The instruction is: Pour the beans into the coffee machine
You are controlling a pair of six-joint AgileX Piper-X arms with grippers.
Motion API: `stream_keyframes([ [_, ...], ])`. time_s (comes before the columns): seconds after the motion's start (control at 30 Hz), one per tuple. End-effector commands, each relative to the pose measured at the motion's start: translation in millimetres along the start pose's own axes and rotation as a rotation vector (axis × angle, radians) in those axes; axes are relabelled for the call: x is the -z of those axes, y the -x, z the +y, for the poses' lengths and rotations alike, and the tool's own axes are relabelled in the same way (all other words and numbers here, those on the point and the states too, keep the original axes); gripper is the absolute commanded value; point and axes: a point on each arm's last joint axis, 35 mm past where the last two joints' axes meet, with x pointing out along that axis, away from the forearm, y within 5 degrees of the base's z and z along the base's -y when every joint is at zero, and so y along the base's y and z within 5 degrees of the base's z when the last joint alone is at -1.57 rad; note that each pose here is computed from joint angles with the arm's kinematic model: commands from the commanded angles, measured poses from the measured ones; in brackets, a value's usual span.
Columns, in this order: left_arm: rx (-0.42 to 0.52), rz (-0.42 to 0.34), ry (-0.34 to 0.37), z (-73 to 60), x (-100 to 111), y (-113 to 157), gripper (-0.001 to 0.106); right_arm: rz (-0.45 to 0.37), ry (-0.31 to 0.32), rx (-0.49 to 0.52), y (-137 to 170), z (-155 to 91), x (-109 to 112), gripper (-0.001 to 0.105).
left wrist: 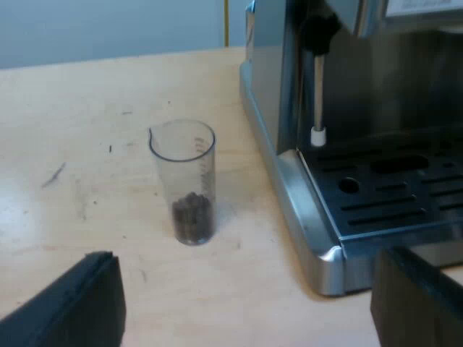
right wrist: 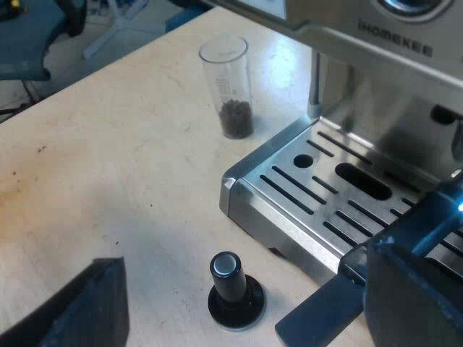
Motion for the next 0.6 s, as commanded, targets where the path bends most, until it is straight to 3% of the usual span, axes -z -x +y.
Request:
stream_keyframes([
  [0.03,-0.042,-0.038,-0.022,3.8,6.1,-9.7,0.074,-0.031,-0.017,0.008,-3.0,-1.6,-5.7,0.069],
  [0.2,-0.047,-0.094,-0.028,8.7,19.5,-24.7,0.084,-0.029,-0.020,0.014,-4.9,-2.1,-5.5,0.069],
  [0.4,-0.056,-0.146,-0.031,14.4,38.4,-39.1,0.084,-0.038,-0.018,0.016,-4.8,-2.3,-6.4,0.069],
  [0.6,-0.058,-0.126,-0.020,18.0,51.8,-49.6,0.083,-0.038,-0.018,0.016,-4.8,-2.3,-6.4,0.069],
])
